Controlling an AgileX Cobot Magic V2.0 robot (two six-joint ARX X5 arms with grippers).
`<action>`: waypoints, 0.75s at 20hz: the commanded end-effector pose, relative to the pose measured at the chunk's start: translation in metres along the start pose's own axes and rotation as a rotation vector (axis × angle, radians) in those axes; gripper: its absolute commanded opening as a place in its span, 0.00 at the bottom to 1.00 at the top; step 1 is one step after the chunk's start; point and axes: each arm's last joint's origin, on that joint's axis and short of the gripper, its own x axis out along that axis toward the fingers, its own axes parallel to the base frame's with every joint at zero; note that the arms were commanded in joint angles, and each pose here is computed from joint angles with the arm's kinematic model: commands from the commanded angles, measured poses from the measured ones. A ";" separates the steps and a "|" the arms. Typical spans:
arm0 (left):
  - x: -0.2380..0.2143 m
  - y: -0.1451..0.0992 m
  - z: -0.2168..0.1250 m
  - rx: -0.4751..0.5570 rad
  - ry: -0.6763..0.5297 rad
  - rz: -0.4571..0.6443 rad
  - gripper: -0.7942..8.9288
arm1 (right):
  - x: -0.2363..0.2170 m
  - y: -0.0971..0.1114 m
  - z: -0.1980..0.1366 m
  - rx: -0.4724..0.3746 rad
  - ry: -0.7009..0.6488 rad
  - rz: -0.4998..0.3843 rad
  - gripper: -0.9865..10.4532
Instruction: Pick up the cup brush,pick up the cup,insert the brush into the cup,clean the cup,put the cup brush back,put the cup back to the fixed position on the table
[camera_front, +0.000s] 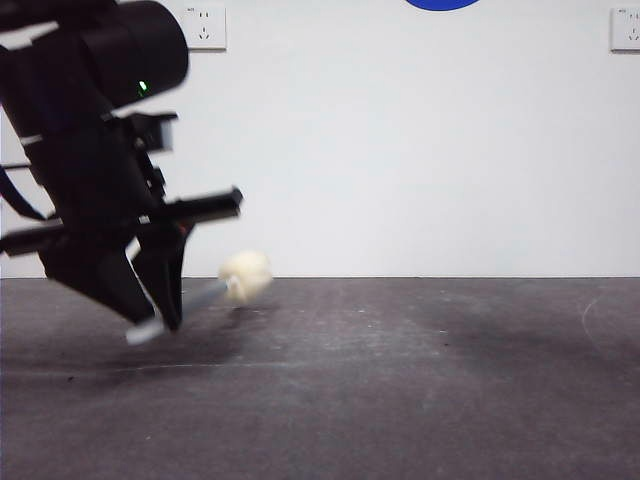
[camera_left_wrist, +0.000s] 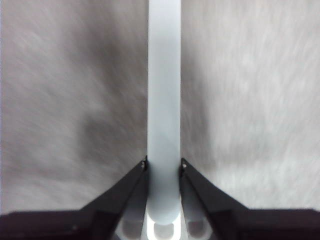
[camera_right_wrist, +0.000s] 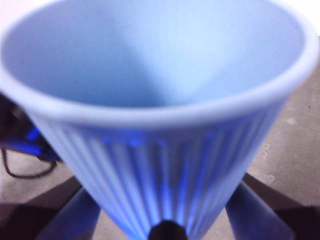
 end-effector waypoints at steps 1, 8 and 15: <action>0.014 -0.005 -0.009 0.014 0.044 0.011 0.07 | -0.001 0.000 0.000 0.007 -0.003 0.001 0.08; 0.019 -0.006 -0.011 -0.011 0.034 0.044 0.07 | -0.001 -0.001 -0.003 0.000 0.030 -0.005 0.08; 0.019 -0.009 -0.011 -0.015 0.057 -0.033 0.35 | -0.001 -0.001 -0.003 -0.001 0.032 -0.007 0.08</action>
